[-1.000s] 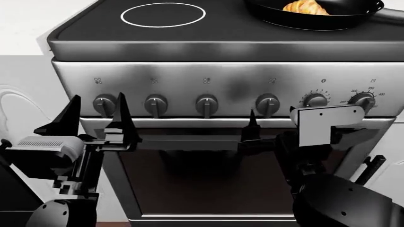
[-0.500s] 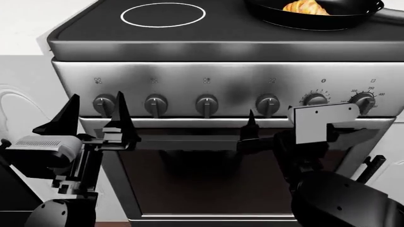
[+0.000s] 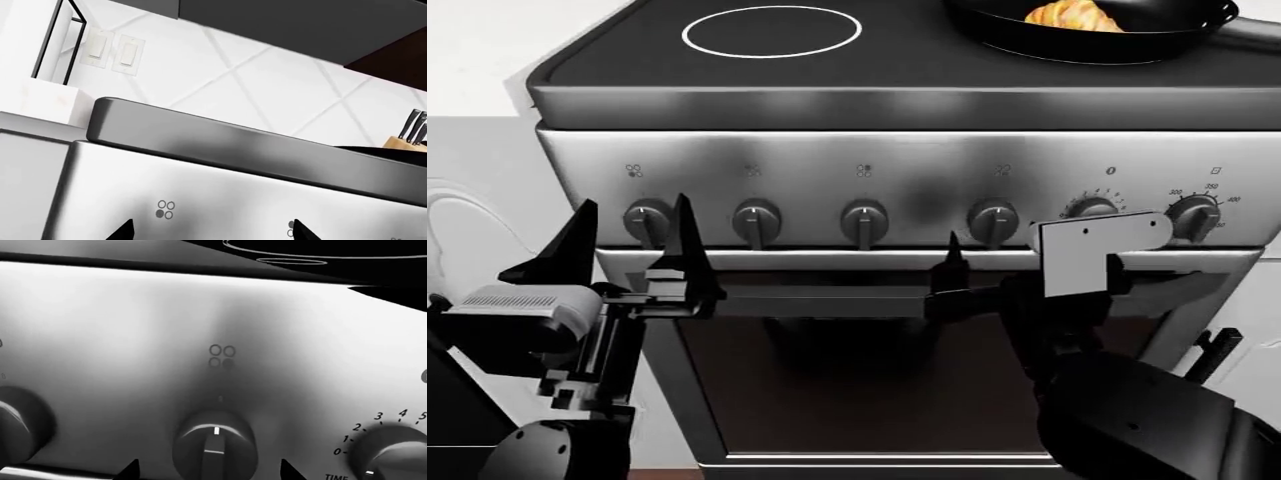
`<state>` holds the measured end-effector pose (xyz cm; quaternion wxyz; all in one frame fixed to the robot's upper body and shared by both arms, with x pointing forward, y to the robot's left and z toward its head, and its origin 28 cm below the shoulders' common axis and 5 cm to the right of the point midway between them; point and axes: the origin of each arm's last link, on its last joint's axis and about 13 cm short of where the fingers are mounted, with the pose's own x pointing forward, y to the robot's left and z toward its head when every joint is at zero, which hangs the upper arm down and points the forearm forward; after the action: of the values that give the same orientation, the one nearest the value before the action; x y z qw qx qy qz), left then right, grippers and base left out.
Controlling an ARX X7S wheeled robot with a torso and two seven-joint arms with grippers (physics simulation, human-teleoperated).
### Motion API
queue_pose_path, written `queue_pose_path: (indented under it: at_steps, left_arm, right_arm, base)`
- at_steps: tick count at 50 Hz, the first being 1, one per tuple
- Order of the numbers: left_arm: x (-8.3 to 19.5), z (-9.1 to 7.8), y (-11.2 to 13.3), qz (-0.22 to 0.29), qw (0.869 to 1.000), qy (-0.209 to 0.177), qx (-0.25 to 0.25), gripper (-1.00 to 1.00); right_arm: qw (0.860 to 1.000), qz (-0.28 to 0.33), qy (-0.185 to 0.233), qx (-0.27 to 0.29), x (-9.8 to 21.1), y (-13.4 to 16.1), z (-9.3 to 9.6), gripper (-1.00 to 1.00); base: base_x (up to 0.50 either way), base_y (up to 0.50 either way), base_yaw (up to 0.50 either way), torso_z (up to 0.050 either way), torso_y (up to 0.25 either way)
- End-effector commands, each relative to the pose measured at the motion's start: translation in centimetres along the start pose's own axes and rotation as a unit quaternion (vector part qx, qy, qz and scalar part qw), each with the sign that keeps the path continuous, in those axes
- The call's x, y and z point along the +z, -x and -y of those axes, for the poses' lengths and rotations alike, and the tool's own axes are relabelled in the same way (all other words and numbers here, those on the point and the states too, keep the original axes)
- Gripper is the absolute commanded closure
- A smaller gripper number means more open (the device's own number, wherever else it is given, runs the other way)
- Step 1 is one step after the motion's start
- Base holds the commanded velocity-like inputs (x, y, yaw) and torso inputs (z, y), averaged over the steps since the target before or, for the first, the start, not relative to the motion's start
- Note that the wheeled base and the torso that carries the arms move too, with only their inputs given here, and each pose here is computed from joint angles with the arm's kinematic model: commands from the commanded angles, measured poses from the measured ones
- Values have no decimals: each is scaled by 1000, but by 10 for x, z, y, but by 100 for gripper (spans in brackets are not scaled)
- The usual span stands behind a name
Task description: Pick the croissant and place it on the pan. Then turn on the stove to warm the croissant.
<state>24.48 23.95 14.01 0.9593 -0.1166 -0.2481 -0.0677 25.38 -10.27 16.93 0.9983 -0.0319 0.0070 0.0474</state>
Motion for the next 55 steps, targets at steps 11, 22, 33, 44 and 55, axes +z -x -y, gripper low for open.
queue_pose_path:
  at_steps: [11, 22, 33, 44, 55]
  left_arm:
    - [0, 0, 0, -1, 1000, 1, 0, -100]
    - [0, 0, 0, -1, 1000, 1, 0, -100]
    - [-2, -1, 0, -2, 1000, -1, 0, -100]
    - [-2, -1, 1, -2, 1000, -1, -1, -100]
    - [-2, -1, 1, -3, 1000, 0, -1, -100]
  right_arm:
    - [1000, -5, -4, 0, -1, -1, -1, -100]
    - [1000, -4, -4, -2, -1, -1, -1, -100]
    - [1000, -1, 3, -2, 1, 0, -2, -100]
    - [1000, 0, 5, -5, 2, 2, -4, -100]
    - [1000, -1, 4, -9, 2, 4, -3, -100]
  base:
    - [0, 0, 0, 0, 0]
    - [0, 0, 0, 0, 0]
    - [0, 0, 0, 0, 0]
    - [0, 0, 0, 0, 0]
    - [0, 0, 0, 0, 0]
